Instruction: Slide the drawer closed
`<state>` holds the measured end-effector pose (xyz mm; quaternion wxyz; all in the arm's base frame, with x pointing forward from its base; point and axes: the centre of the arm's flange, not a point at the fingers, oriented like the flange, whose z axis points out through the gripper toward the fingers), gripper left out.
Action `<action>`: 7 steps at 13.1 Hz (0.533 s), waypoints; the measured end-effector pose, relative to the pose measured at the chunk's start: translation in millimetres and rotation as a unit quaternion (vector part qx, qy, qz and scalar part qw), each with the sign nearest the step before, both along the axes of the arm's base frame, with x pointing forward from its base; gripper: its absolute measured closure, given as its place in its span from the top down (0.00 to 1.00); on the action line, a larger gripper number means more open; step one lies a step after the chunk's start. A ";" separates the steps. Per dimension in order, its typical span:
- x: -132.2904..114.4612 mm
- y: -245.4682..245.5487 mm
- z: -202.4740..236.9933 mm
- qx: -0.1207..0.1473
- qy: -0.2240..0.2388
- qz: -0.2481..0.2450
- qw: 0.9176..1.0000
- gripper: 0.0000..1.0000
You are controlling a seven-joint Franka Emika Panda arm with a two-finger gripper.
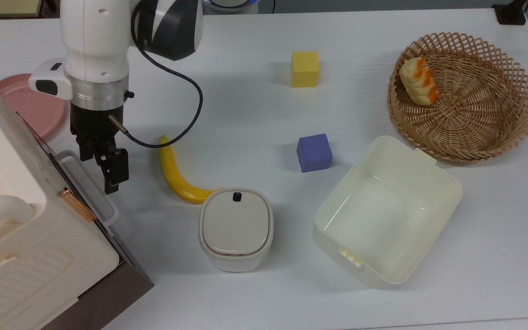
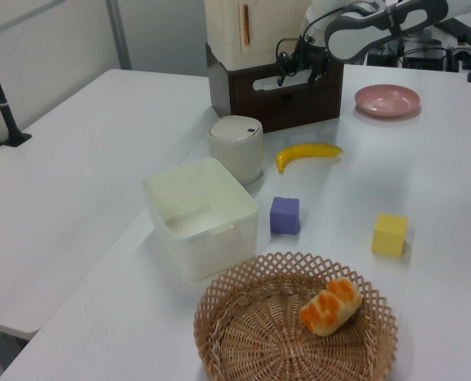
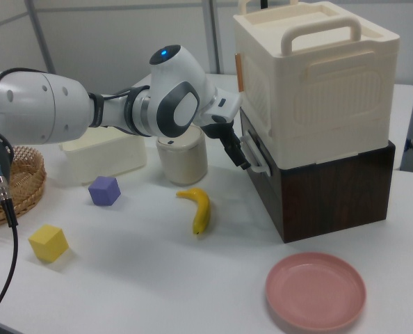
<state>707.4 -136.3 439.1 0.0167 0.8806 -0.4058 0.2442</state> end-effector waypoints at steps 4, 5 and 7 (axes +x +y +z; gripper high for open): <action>-0.4 -0.1 9.6 -0.009 -0.009 0.013 1.000 1.00; -1.2 0.6 16.1 -0.017 -0.010 0.025 0.999 1.00; -11.3 18.5 38.4 -0.028 0.020 0.065 0.997 1.00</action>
